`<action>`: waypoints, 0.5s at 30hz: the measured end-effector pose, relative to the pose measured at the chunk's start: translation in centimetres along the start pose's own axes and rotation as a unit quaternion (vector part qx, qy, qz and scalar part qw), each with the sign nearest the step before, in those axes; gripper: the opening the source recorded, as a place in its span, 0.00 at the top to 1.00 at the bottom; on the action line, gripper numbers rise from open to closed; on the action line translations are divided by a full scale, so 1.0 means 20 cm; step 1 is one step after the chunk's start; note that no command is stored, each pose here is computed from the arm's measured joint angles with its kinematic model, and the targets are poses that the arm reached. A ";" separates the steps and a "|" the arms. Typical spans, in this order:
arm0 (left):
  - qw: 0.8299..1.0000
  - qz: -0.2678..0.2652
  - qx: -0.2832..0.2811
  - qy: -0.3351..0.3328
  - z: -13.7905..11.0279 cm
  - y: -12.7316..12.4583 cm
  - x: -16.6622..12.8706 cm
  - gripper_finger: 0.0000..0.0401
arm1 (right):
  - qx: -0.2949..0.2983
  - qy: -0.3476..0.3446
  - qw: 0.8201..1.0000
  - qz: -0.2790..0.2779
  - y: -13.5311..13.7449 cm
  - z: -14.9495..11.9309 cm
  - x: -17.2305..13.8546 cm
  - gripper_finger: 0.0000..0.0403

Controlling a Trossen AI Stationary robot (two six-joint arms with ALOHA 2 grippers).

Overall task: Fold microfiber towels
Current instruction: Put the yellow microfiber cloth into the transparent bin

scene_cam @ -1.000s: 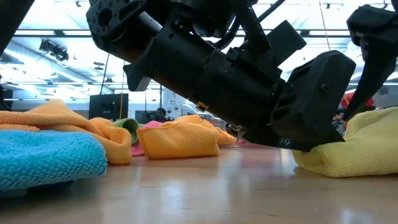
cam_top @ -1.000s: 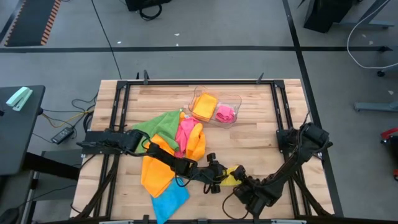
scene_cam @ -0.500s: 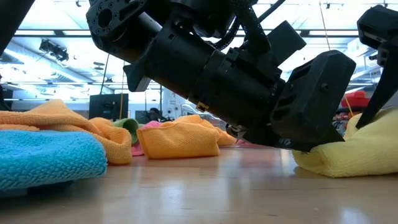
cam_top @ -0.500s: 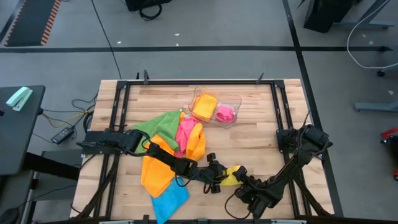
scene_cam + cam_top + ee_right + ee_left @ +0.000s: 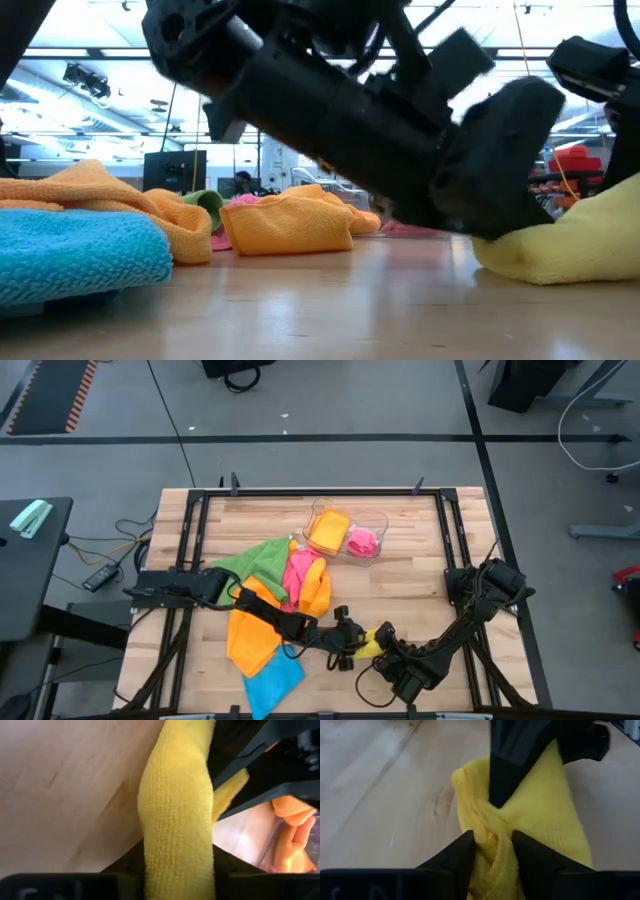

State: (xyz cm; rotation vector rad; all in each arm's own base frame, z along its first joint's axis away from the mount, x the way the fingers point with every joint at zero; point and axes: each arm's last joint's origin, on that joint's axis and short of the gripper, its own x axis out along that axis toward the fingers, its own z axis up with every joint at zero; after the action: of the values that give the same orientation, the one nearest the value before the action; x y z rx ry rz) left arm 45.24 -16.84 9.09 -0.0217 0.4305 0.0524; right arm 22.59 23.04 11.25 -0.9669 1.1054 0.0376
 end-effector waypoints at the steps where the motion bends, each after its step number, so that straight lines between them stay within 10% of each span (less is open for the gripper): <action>1: 1.000 -0.002 0.008 0.002 0.02 -0.01 -0.02 0.65 | 0.005 0.000 1.000 0.000 0.00 0.00 0.00 0.74; 15: 0.994 0.036 0.073 0.067 0.17 -0.04 -0.21 0.73 | 0.090 -0.029 0.995 0.011 -0.12 -0.09 -0.27 0.80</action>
State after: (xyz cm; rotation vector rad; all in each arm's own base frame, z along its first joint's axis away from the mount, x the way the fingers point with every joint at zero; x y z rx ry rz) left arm 42.89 -17.69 13.83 0.1351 0.5689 0.0902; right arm 19.73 22.73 16.69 -0.7875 1.0466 -0.0170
